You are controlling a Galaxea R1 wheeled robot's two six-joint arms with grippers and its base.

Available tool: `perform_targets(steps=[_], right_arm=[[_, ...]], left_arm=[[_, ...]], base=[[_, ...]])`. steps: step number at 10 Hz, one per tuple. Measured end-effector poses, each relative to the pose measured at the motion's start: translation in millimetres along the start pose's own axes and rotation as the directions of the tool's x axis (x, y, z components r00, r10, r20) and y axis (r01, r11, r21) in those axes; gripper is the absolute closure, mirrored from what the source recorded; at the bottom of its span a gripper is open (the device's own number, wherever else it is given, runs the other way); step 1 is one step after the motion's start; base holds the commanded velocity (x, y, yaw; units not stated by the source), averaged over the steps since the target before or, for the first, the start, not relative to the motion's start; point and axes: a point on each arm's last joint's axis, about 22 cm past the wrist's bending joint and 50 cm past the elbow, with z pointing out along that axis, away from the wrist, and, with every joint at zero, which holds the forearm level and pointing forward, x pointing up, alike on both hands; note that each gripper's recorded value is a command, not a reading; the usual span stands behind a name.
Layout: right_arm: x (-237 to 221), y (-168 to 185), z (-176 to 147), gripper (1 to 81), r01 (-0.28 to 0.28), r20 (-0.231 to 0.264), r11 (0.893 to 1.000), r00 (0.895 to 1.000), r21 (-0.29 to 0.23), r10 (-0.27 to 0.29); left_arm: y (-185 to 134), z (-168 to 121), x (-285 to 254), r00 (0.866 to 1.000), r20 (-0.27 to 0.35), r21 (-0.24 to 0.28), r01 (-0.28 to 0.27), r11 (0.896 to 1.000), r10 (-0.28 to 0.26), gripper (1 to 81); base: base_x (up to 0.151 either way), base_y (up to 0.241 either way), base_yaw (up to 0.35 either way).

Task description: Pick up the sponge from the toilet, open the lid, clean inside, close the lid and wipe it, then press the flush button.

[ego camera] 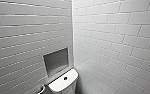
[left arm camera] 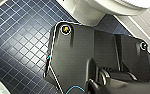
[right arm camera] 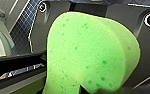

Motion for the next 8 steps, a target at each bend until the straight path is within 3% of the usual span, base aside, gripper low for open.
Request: perform_targets(steps=[2, 5, 8], right_arm=[[0, 1, -1, 81.1, 0.002, -0.002, 1.0, 1.0, -0.003, -0.002], [-1, 2, -1, 81.1, 0.002, -0.001, 1.0, 1.0, -0.007, -0.002], [-1, 3, 1, 81.1, 0.002, -0.001, 1.0, 1.0, -0.019, -0.002]], left_arm=[[11, 13, -7, 1.0, 0.005, 0.024, -0.011, 1.0, 0.011, 81.1], [36, 24, -26, 0.999, 0.034, 0.01, -0.022, 1.0, 0.021, 81.1], [25, 25, -26, 0.999, 0.037, 0.052, -0.022, 0.998, 0.02, 81.1]], base=[[0.0, 0.0, 0.0], [0.0, 0.0, 0.0], [0.0, 0.0, 0.0]])
